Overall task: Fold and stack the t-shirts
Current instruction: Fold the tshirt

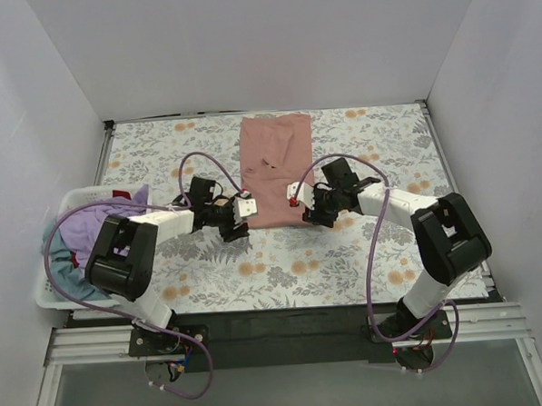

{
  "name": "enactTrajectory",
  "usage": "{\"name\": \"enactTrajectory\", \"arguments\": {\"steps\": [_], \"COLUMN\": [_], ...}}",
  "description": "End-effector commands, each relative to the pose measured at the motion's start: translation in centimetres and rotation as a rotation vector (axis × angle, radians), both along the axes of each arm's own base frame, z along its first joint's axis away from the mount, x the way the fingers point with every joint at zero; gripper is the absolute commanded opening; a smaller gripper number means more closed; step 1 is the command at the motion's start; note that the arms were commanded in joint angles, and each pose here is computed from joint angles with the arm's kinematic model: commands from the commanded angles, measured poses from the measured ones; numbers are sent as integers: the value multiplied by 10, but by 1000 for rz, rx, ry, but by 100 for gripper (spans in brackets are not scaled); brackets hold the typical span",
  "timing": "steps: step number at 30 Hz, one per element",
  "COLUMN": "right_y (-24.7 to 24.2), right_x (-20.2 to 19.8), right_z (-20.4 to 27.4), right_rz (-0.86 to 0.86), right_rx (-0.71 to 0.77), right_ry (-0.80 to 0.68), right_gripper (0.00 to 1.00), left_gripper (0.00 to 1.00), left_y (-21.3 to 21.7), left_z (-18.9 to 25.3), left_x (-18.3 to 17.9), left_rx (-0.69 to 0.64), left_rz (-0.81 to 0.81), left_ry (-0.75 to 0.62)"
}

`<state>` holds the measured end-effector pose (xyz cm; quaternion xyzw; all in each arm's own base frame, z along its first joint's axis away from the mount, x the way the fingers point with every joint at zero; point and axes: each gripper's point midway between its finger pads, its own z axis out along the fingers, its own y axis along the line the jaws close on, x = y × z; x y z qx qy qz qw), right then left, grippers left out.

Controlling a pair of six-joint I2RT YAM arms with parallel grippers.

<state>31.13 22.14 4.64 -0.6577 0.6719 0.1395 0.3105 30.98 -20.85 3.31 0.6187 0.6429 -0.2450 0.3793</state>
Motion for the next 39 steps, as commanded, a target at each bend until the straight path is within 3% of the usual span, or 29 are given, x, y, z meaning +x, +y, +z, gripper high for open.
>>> {"name": "enactTrajectory", "arguments": {"steps": [1, 6, 12, 13, 15, 16, 18, 19, 28, 31, 35, 39], "right_y": [5, -6, -17, -18, -19, -18, -15, -13, -1, -7, -11, -12], "right_x": [8, 5, -10, -11, -13, -13, -9, -8, 21, 14, -8, -71], "right_z": [-10, -33, -44, -44, -44, -41, -33, -27, 76, 93, 107, 100], "right_rz": [42, 54, 81, 83, 82, 83, 80, 75, 33, 33, 39, 104], "right_rx": [-40, -105, -141, -145, -146, -142, -132, -126, -39, -47, -40, -64], "right_ry": [-63, -48, -39, -38, -37, -42, -48, -51, -153, -139, -82, 42], "right_gripper": [61, 56, 44, 39, 32, 20, 3, 1, 1, 1, 1, 1], "left_gripper": [56, 46, 17, 9, 3, 1, 0, 0, 0, 0, 0, 0], "left_y": [-1, 3, 7, 6, 5, 4, 2, 0, -11, -10, -8, -9], "left_z": [-8, -23, -25, -23, -20, -18, -9, -4, 94, 116, 137, 144], "left_x": [13, 17, 20, 17, 17, 16, 18, 19, 42, 39, 18, -29], "left_rx": [61, 104, 129, 124, 116, 112, 99, 88, -24, -28, -52, -57], "left_rz": [-51, -33, -5, -8, -6, -7, -2, 13, 96, 102, 73, -19], "left_ry": [-123, -113, -75, -68, -59, -54, -48, -41, -106, -105, -107, -81]}}
